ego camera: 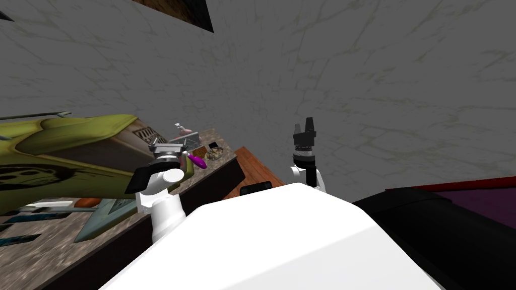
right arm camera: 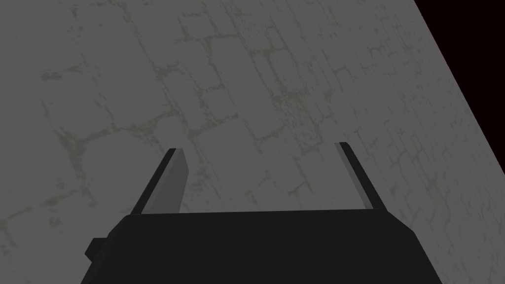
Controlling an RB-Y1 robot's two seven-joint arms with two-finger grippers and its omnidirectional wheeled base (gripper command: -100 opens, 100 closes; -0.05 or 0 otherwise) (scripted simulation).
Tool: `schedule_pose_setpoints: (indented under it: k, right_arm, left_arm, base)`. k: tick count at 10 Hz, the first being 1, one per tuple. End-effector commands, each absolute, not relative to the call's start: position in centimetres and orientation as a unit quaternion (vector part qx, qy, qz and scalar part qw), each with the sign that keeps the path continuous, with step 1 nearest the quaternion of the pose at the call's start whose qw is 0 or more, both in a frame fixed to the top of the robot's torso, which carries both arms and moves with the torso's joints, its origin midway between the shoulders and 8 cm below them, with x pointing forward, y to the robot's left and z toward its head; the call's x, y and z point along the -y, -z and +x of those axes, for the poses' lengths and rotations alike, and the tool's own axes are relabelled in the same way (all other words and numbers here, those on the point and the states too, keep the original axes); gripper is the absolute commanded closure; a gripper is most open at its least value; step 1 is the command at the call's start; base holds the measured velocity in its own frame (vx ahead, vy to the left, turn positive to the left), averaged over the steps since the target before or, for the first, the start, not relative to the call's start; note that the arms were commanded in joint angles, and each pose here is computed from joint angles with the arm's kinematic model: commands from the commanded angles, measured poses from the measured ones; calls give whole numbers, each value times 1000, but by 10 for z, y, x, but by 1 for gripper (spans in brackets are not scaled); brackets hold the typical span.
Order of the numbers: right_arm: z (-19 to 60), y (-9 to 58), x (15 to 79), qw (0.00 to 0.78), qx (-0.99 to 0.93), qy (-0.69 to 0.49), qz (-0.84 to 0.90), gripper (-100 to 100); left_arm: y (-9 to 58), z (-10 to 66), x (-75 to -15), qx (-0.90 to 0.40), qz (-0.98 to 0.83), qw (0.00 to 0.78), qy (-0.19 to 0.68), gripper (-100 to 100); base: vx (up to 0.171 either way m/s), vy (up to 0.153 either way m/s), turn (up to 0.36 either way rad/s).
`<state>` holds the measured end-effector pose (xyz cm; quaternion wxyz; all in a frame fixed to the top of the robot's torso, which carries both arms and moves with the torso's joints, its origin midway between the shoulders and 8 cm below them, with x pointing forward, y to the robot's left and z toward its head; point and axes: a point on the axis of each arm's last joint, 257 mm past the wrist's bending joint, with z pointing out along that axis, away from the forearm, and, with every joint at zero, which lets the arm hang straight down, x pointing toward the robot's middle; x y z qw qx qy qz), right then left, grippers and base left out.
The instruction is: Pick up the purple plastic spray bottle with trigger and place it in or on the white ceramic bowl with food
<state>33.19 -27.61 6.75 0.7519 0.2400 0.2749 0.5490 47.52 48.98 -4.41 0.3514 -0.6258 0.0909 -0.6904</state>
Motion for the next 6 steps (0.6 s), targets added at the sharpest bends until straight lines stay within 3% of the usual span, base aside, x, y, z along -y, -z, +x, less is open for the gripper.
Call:
schedule_pose_setpoints:
  k: [1, 6]
  right_arm:
    - [332, -67, 276, 752, -275, -549, 240, 0]
    - [332, -67, 276, 752, -275, -549, 240, 0]
  left_arm:
    - [62, 474, -507, -56, -650, 324, 685, -100]
    - [107, 465, -534, 10, -698, 267, 664, -100]
  base:
    - [58, -100, 158]
    - [42, -80, 83]
